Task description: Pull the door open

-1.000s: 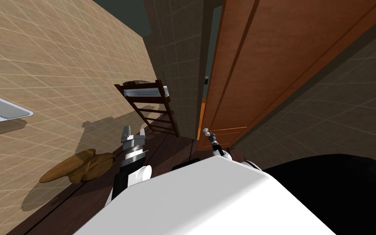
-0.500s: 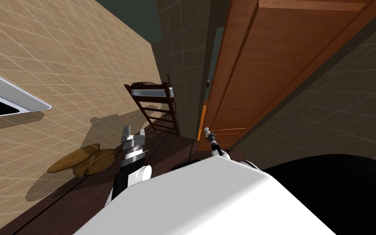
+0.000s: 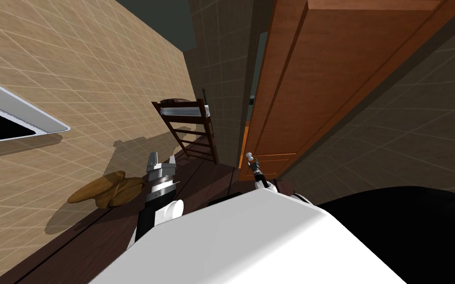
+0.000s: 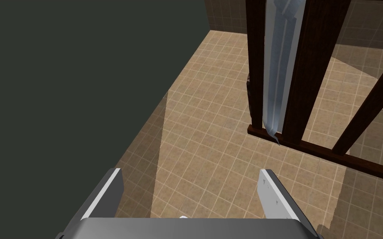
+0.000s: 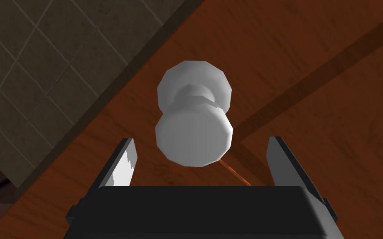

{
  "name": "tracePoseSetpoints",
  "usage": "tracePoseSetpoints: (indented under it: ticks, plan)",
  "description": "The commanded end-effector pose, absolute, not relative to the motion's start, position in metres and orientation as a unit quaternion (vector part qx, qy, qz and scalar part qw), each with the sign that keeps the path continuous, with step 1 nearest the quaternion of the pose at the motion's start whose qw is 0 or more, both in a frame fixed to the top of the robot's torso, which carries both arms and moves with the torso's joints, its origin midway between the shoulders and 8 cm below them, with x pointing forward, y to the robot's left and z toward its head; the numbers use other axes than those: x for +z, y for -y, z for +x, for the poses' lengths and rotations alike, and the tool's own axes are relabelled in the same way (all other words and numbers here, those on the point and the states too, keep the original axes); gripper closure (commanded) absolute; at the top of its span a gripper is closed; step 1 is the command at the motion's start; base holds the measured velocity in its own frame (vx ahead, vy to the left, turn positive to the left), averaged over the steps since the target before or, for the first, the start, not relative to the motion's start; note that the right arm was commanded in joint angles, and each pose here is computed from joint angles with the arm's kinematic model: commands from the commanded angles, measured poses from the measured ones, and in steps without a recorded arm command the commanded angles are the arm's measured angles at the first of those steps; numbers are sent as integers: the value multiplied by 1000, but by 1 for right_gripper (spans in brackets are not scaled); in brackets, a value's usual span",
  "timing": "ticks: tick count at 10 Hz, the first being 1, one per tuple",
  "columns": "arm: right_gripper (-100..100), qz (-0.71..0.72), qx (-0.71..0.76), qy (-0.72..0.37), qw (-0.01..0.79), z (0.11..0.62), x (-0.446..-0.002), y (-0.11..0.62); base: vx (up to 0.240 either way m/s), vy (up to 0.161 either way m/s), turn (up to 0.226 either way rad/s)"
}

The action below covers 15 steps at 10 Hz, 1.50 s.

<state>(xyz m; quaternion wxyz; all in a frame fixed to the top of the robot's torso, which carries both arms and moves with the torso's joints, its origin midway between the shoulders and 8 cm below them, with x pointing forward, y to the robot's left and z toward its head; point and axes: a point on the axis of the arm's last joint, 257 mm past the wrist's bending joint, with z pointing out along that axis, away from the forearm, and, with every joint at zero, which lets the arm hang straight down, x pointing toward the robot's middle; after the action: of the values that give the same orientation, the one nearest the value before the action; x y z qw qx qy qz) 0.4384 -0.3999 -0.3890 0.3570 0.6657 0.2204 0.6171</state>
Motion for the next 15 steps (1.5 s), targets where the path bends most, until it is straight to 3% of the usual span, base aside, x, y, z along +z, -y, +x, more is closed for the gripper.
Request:
tracePoseSetpoints:
  ticks: [1, 15]
  plan:
    - [-100, 673, 628, -197, 337, 440, -389, 397, -59, -9, 24]
    - [-100, 703, 684, -36, 194, 450, -390, 373, -60, -12, 17]
